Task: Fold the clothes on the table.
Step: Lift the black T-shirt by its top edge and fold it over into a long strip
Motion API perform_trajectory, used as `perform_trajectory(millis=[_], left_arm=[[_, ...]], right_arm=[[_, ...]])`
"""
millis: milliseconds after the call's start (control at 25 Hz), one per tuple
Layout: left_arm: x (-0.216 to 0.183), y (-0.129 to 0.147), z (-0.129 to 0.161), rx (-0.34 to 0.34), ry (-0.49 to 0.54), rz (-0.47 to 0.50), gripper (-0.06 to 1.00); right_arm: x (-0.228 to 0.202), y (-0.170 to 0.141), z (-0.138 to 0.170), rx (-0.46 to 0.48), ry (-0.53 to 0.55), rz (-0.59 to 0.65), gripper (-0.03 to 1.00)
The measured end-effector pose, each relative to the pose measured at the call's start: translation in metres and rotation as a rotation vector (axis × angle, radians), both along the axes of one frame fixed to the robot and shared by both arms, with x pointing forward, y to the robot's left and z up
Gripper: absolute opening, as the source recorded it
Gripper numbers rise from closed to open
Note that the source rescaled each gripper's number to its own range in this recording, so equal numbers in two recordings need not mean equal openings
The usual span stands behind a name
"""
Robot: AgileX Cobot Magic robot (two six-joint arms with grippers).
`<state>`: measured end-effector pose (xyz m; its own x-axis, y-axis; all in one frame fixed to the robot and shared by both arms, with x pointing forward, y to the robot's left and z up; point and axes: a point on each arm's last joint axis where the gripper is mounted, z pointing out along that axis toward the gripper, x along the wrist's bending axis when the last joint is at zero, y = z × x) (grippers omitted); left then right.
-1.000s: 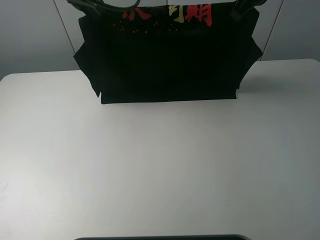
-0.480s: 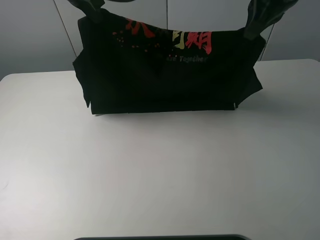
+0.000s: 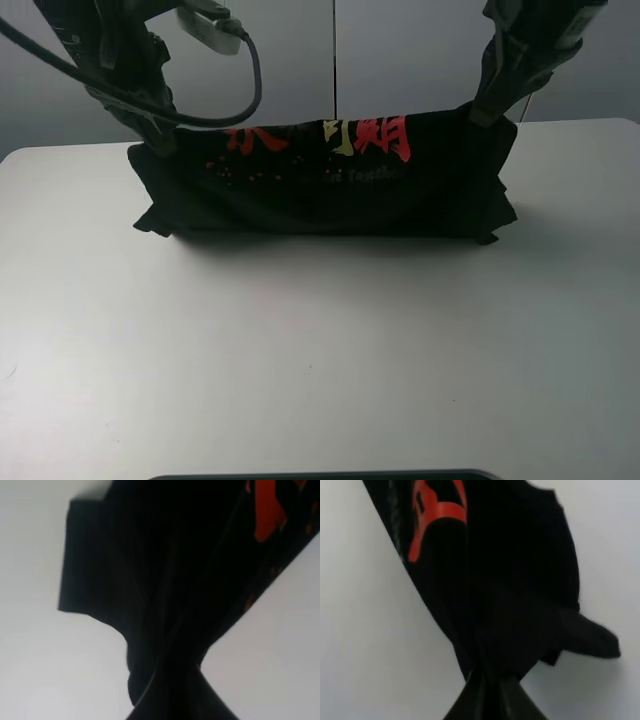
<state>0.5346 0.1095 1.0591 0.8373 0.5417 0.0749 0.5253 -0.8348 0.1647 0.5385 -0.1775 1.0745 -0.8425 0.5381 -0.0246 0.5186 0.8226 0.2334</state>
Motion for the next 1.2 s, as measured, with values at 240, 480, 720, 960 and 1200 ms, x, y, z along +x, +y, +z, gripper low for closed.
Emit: perform_trajectory(millis=[240,480,720,960,1200], left_arm=[[-0.032,0.017,-0.005,-0.020,0.044,0.035,0.00],[-0.053,0.030,-0.030,0.013,0.113,0.067,0.00],[-0.072,0.040,-0.057,0.024,0.171,0.089,0.00],[-0.074,0.041,-0.070,-0.011,0.131,0.141,0.00],[-0.059,0.039,-0.067,-0.069,-0.027,0.238,0.00]], right_arm=[[-0.024,-0.001,-0.023,0.007,0.105,0.005,0.00],[-0.058,0.005,-0.042,-0.002,0.198,0.036,0.00],[-0.081,0.002,-0.067,-0.009,0.315,0.023,0.00],[-0.086,-0.002,-0.074,-0.033,0.336,0.026,0.00],[-0.076,-0.003,-0.075,-0.041,0.219,0.022,0.00]])
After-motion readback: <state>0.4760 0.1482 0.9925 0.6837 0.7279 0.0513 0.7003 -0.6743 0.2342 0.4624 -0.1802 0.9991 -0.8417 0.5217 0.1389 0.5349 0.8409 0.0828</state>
